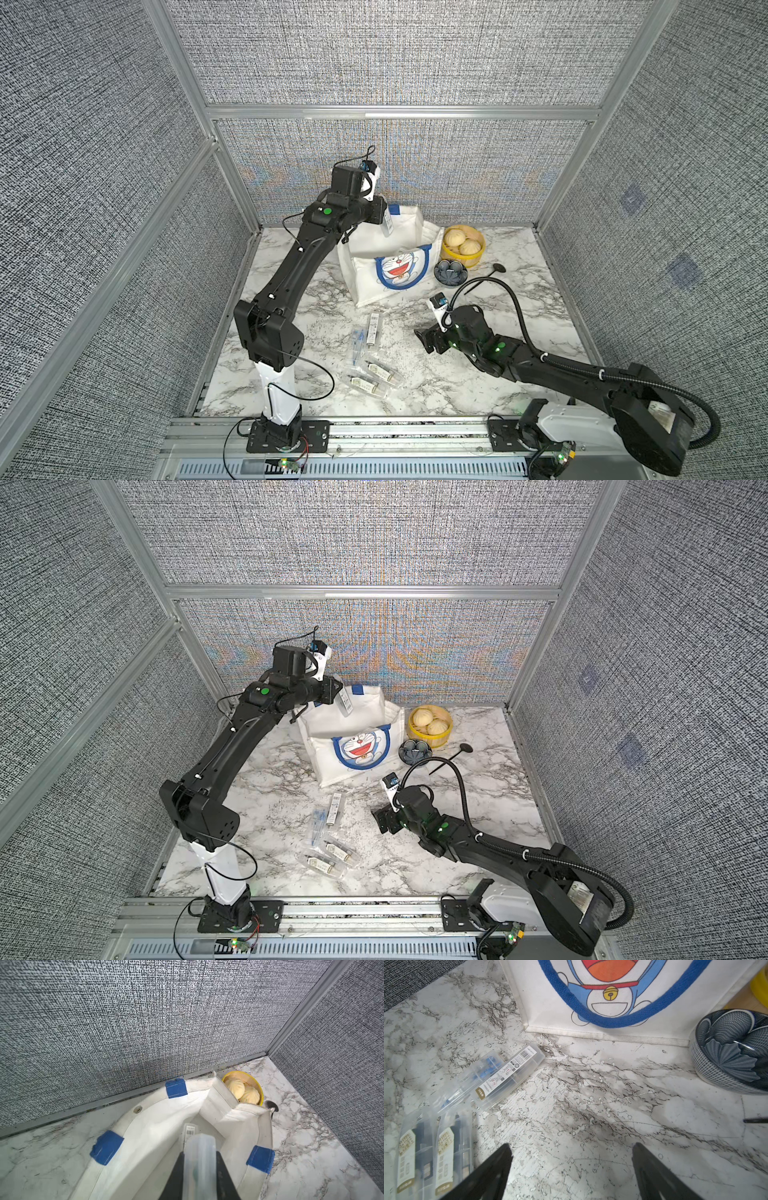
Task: Put the compass set into the canvas bag
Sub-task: Place the compass set in the canvas bag.
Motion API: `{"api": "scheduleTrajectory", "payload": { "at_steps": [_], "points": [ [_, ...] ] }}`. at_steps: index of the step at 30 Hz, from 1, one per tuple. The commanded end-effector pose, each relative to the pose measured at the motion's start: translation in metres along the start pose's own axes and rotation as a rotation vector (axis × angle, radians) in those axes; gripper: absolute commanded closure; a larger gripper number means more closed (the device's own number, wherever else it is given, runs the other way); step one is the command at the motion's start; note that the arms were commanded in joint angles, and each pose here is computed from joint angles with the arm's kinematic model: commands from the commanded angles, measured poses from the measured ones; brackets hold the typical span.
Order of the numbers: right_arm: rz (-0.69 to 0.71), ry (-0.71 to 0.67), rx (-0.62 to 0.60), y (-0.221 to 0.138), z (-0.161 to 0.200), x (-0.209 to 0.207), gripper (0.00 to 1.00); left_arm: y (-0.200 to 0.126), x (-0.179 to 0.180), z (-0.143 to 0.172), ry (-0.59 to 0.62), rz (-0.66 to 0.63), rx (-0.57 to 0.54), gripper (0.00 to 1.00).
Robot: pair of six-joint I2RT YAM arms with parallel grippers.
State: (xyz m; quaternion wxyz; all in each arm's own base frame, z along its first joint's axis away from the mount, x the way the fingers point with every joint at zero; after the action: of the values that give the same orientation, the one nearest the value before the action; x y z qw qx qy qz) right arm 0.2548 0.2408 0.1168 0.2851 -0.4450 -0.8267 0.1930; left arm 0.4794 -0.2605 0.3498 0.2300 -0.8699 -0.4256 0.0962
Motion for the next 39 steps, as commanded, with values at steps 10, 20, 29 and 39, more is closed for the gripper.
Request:
{"api": "scheduleTrajectory", "payload": {
  "at_steps": [10,20,29,39],
  "points": [
    [0.012,0.011,0.006,0.003,-0.001,0.000,0.10,0.056,0.009,0.047,0.036,0.002,0.122,0.98],
    [0.011,0.016,0.018,0.006,0.000,0.001,0.10,0.087,0.011,0.084,0.041,0.009,0.217,0.98],
    [0.013,0.015,0.022,0.007,0.001,0.000,0.10,0.112,0.006,0.109,0.034,0.045,0.263,0.98],
    [0.015,0.017,0.025,0.007,0.001,0.000,0.10,0.121,0.004,0.127,0.028,0.062,0.314,0.83]
  ]
}}
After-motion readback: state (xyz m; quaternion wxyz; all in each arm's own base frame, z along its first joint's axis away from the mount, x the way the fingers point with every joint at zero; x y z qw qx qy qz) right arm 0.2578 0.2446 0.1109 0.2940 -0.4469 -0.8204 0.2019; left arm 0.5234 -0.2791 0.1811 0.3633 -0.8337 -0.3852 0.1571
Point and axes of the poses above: each gripper's point midway between its finger pads, its own y axis out along the fingers, its own x axis along the line the jaws close on, z = x × y, the point moved 1 cm from there along -y, back along the fingers, and after that the axes turned 15 degrees about y, right-handed, at the moved point
